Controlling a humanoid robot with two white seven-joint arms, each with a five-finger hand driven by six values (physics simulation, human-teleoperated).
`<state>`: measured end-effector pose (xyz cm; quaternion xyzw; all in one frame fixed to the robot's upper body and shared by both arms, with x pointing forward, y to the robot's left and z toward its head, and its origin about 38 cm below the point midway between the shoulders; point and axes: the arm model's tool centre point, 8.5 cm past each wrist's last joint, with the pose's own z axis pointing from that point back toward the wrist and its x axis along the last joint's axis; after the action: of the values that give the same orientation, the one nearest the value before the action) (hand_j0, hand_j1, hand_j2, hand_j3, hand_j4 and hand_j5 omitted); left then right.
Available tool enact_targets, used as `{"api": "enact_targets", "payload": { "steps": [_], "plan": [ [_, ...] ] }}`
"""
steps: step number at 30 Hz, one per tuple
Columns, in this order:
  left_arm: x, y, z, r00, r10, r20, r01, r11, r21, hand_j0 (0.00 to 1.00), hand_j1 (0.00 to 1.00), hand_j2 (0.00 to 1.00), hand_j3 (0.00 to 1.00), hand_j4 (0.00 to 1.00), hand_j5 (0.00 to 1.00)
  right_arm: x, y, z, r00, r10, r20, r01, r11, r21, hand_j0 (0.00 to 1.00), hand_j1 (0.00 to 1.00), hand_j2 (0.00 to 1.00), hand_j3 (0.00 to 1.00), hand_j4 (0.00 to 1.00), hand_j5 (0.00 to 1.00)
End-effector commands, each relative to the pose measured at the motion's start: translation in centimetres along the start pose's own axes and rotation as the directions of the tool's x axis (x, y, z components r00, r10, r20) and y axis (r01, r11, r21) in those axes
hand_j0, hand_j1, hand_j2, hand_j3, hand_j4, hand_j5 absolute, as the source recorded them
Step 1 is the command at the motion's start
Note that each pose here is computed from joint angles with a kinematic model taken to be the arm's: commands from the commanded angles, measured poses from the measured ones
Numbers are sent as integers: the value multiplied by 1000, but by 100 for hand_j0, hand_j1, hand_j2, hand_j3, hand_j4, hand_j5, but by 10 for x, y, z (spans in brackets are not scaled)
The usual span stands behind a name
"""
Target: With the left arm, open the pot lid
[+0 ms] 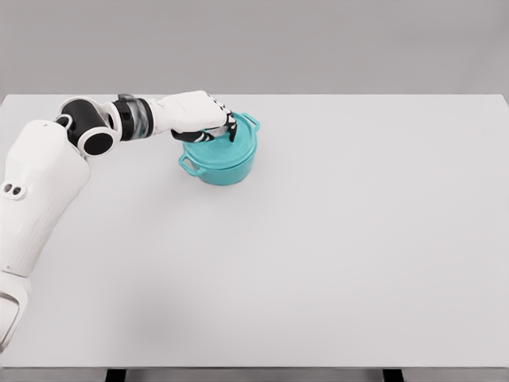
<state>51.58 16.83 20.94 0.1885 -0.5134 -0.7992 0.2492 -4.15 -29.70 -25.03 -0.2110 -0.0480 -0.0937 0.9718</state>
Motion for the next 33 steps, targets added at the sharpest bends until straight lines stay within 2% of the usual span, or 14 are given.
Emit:
{"api": "enact_targets", "payload": {
  "steps": [1, 4, 7, 12, 16, 19, 20, 21, 22, 23, 25, 28, 31, 33],
  "plan": [
    [-1, 1, 1, 1000, 6, -3, -6, 1000, 6, 49, 49, 49, 49, 49, 49, 0, 0, 0, 1000, -1, 0, 1, 1000, 0, 100, 100, 100, 100, 100, 100],
    [-2, 2, 2, 1000, 7, -2, -7, 1000, 11, 49, 49, 49, 49, 49, 49, 0, 0, 0, 1000, -1, 0, 1, 1000, 0, 100, 100, 100, 100, 100, 100],
    [-7, 12, 7, 1000, 7, -10, -7, 999, 34, 50, 50, 50, 50, 50, 50, 0, 0, 0, 1000, -1, 0, 1, 1000, 0, 100, 100, 100, 100, 100, 100],
    [-28, 29, 35, 998, 45, -37, -41, 993, 107, 50, 50, 50, 50, 50, 50, 0, 0, 0, 1000, -1, 0, 1, 1000, 0, 100, 100, 100, 100, 100, 100],
    [-70, 19, 102, 988, 112, -107, -98, 987, 126, 50, 50, 50, 50, 50, 50, 0, 0, 0, 1000, -1, 0, 1, 1000, 0, 100, 100, 100, 100, 100, 100],
    [-102, 15, 167, 967, 156, -202, -123, 979, 165, 50, 50, 50, 50, 50, 50, 1, 0, 0, 1000, -2, 1, 2, 1000, 0, 100, 100, 100, 100, 100, 100],
    [-108, 11, 181, 962, 161, -222, -127, 979, 159, 50, 50, 50, 50, 50, 50, 0, 0, 0, 1000, -1, 0, 1, 1000, 0, 100, 100, 100, 100, 100, 100],
    [-111, 0, 191, 956, 169, -242, -139, 981, 137, 50, 50, 50, 50, 50, 50, 0, 0, 0, 1000, 0, 0, 0, 1000, 0, 100, 100, 100, 100, 100, 100],
    [-111, -22, 197, 947, 199, -252, -174, 978, 118, 50, 50, 50, 50, 50, 50, 0, 0, 0, 1000, 0, 0, 0, 1000, 0, 100, 100, 100, 100, 100, 100],
    [-110, -35, 200, 942, 214, -259, -194, 976, 101, 50, 50, 50, 50, 50, 50, 0, 0, 0, 1000, -1, 0, 1, 1000, 0, 100, 100, 100, 100, 100, 100],
    [-104, -55, 198, 940, 230, -251, -219, 973, 73, 50, 50, 50, 50, 50, 50, 0, 0, 0, 1000, -1, 0, 1, 1000, 0, 100, 100, 100, 100, 100, 100],
    [-89, -66, 202, 946, 244, -214, -235, 970, 64, 50, 50, 50, 50, 50, 50, 1, 0, 0, 1000, -3, 1, 3, 1000, -1, 100, 100, 100, 100, 100, 100],
    [-88, -70, 201, 945, 250, -210, -243, 968, 61, 50, 50, 50, 50, 50, 50, 0, 0, 0, 1000, -3, 0, 3, 1000, -1, 100, 100, 100, 100, 100, 100],
    [-85, -79, 200, 943, 262, -207, -257, 965, 49, 50, 50, 50, 50, 50, 50, 0, 0, 0, 1000, -1, 0, 1, 1000, 0, 100, 100, 100, 100, 100, 100]
  ]
}}
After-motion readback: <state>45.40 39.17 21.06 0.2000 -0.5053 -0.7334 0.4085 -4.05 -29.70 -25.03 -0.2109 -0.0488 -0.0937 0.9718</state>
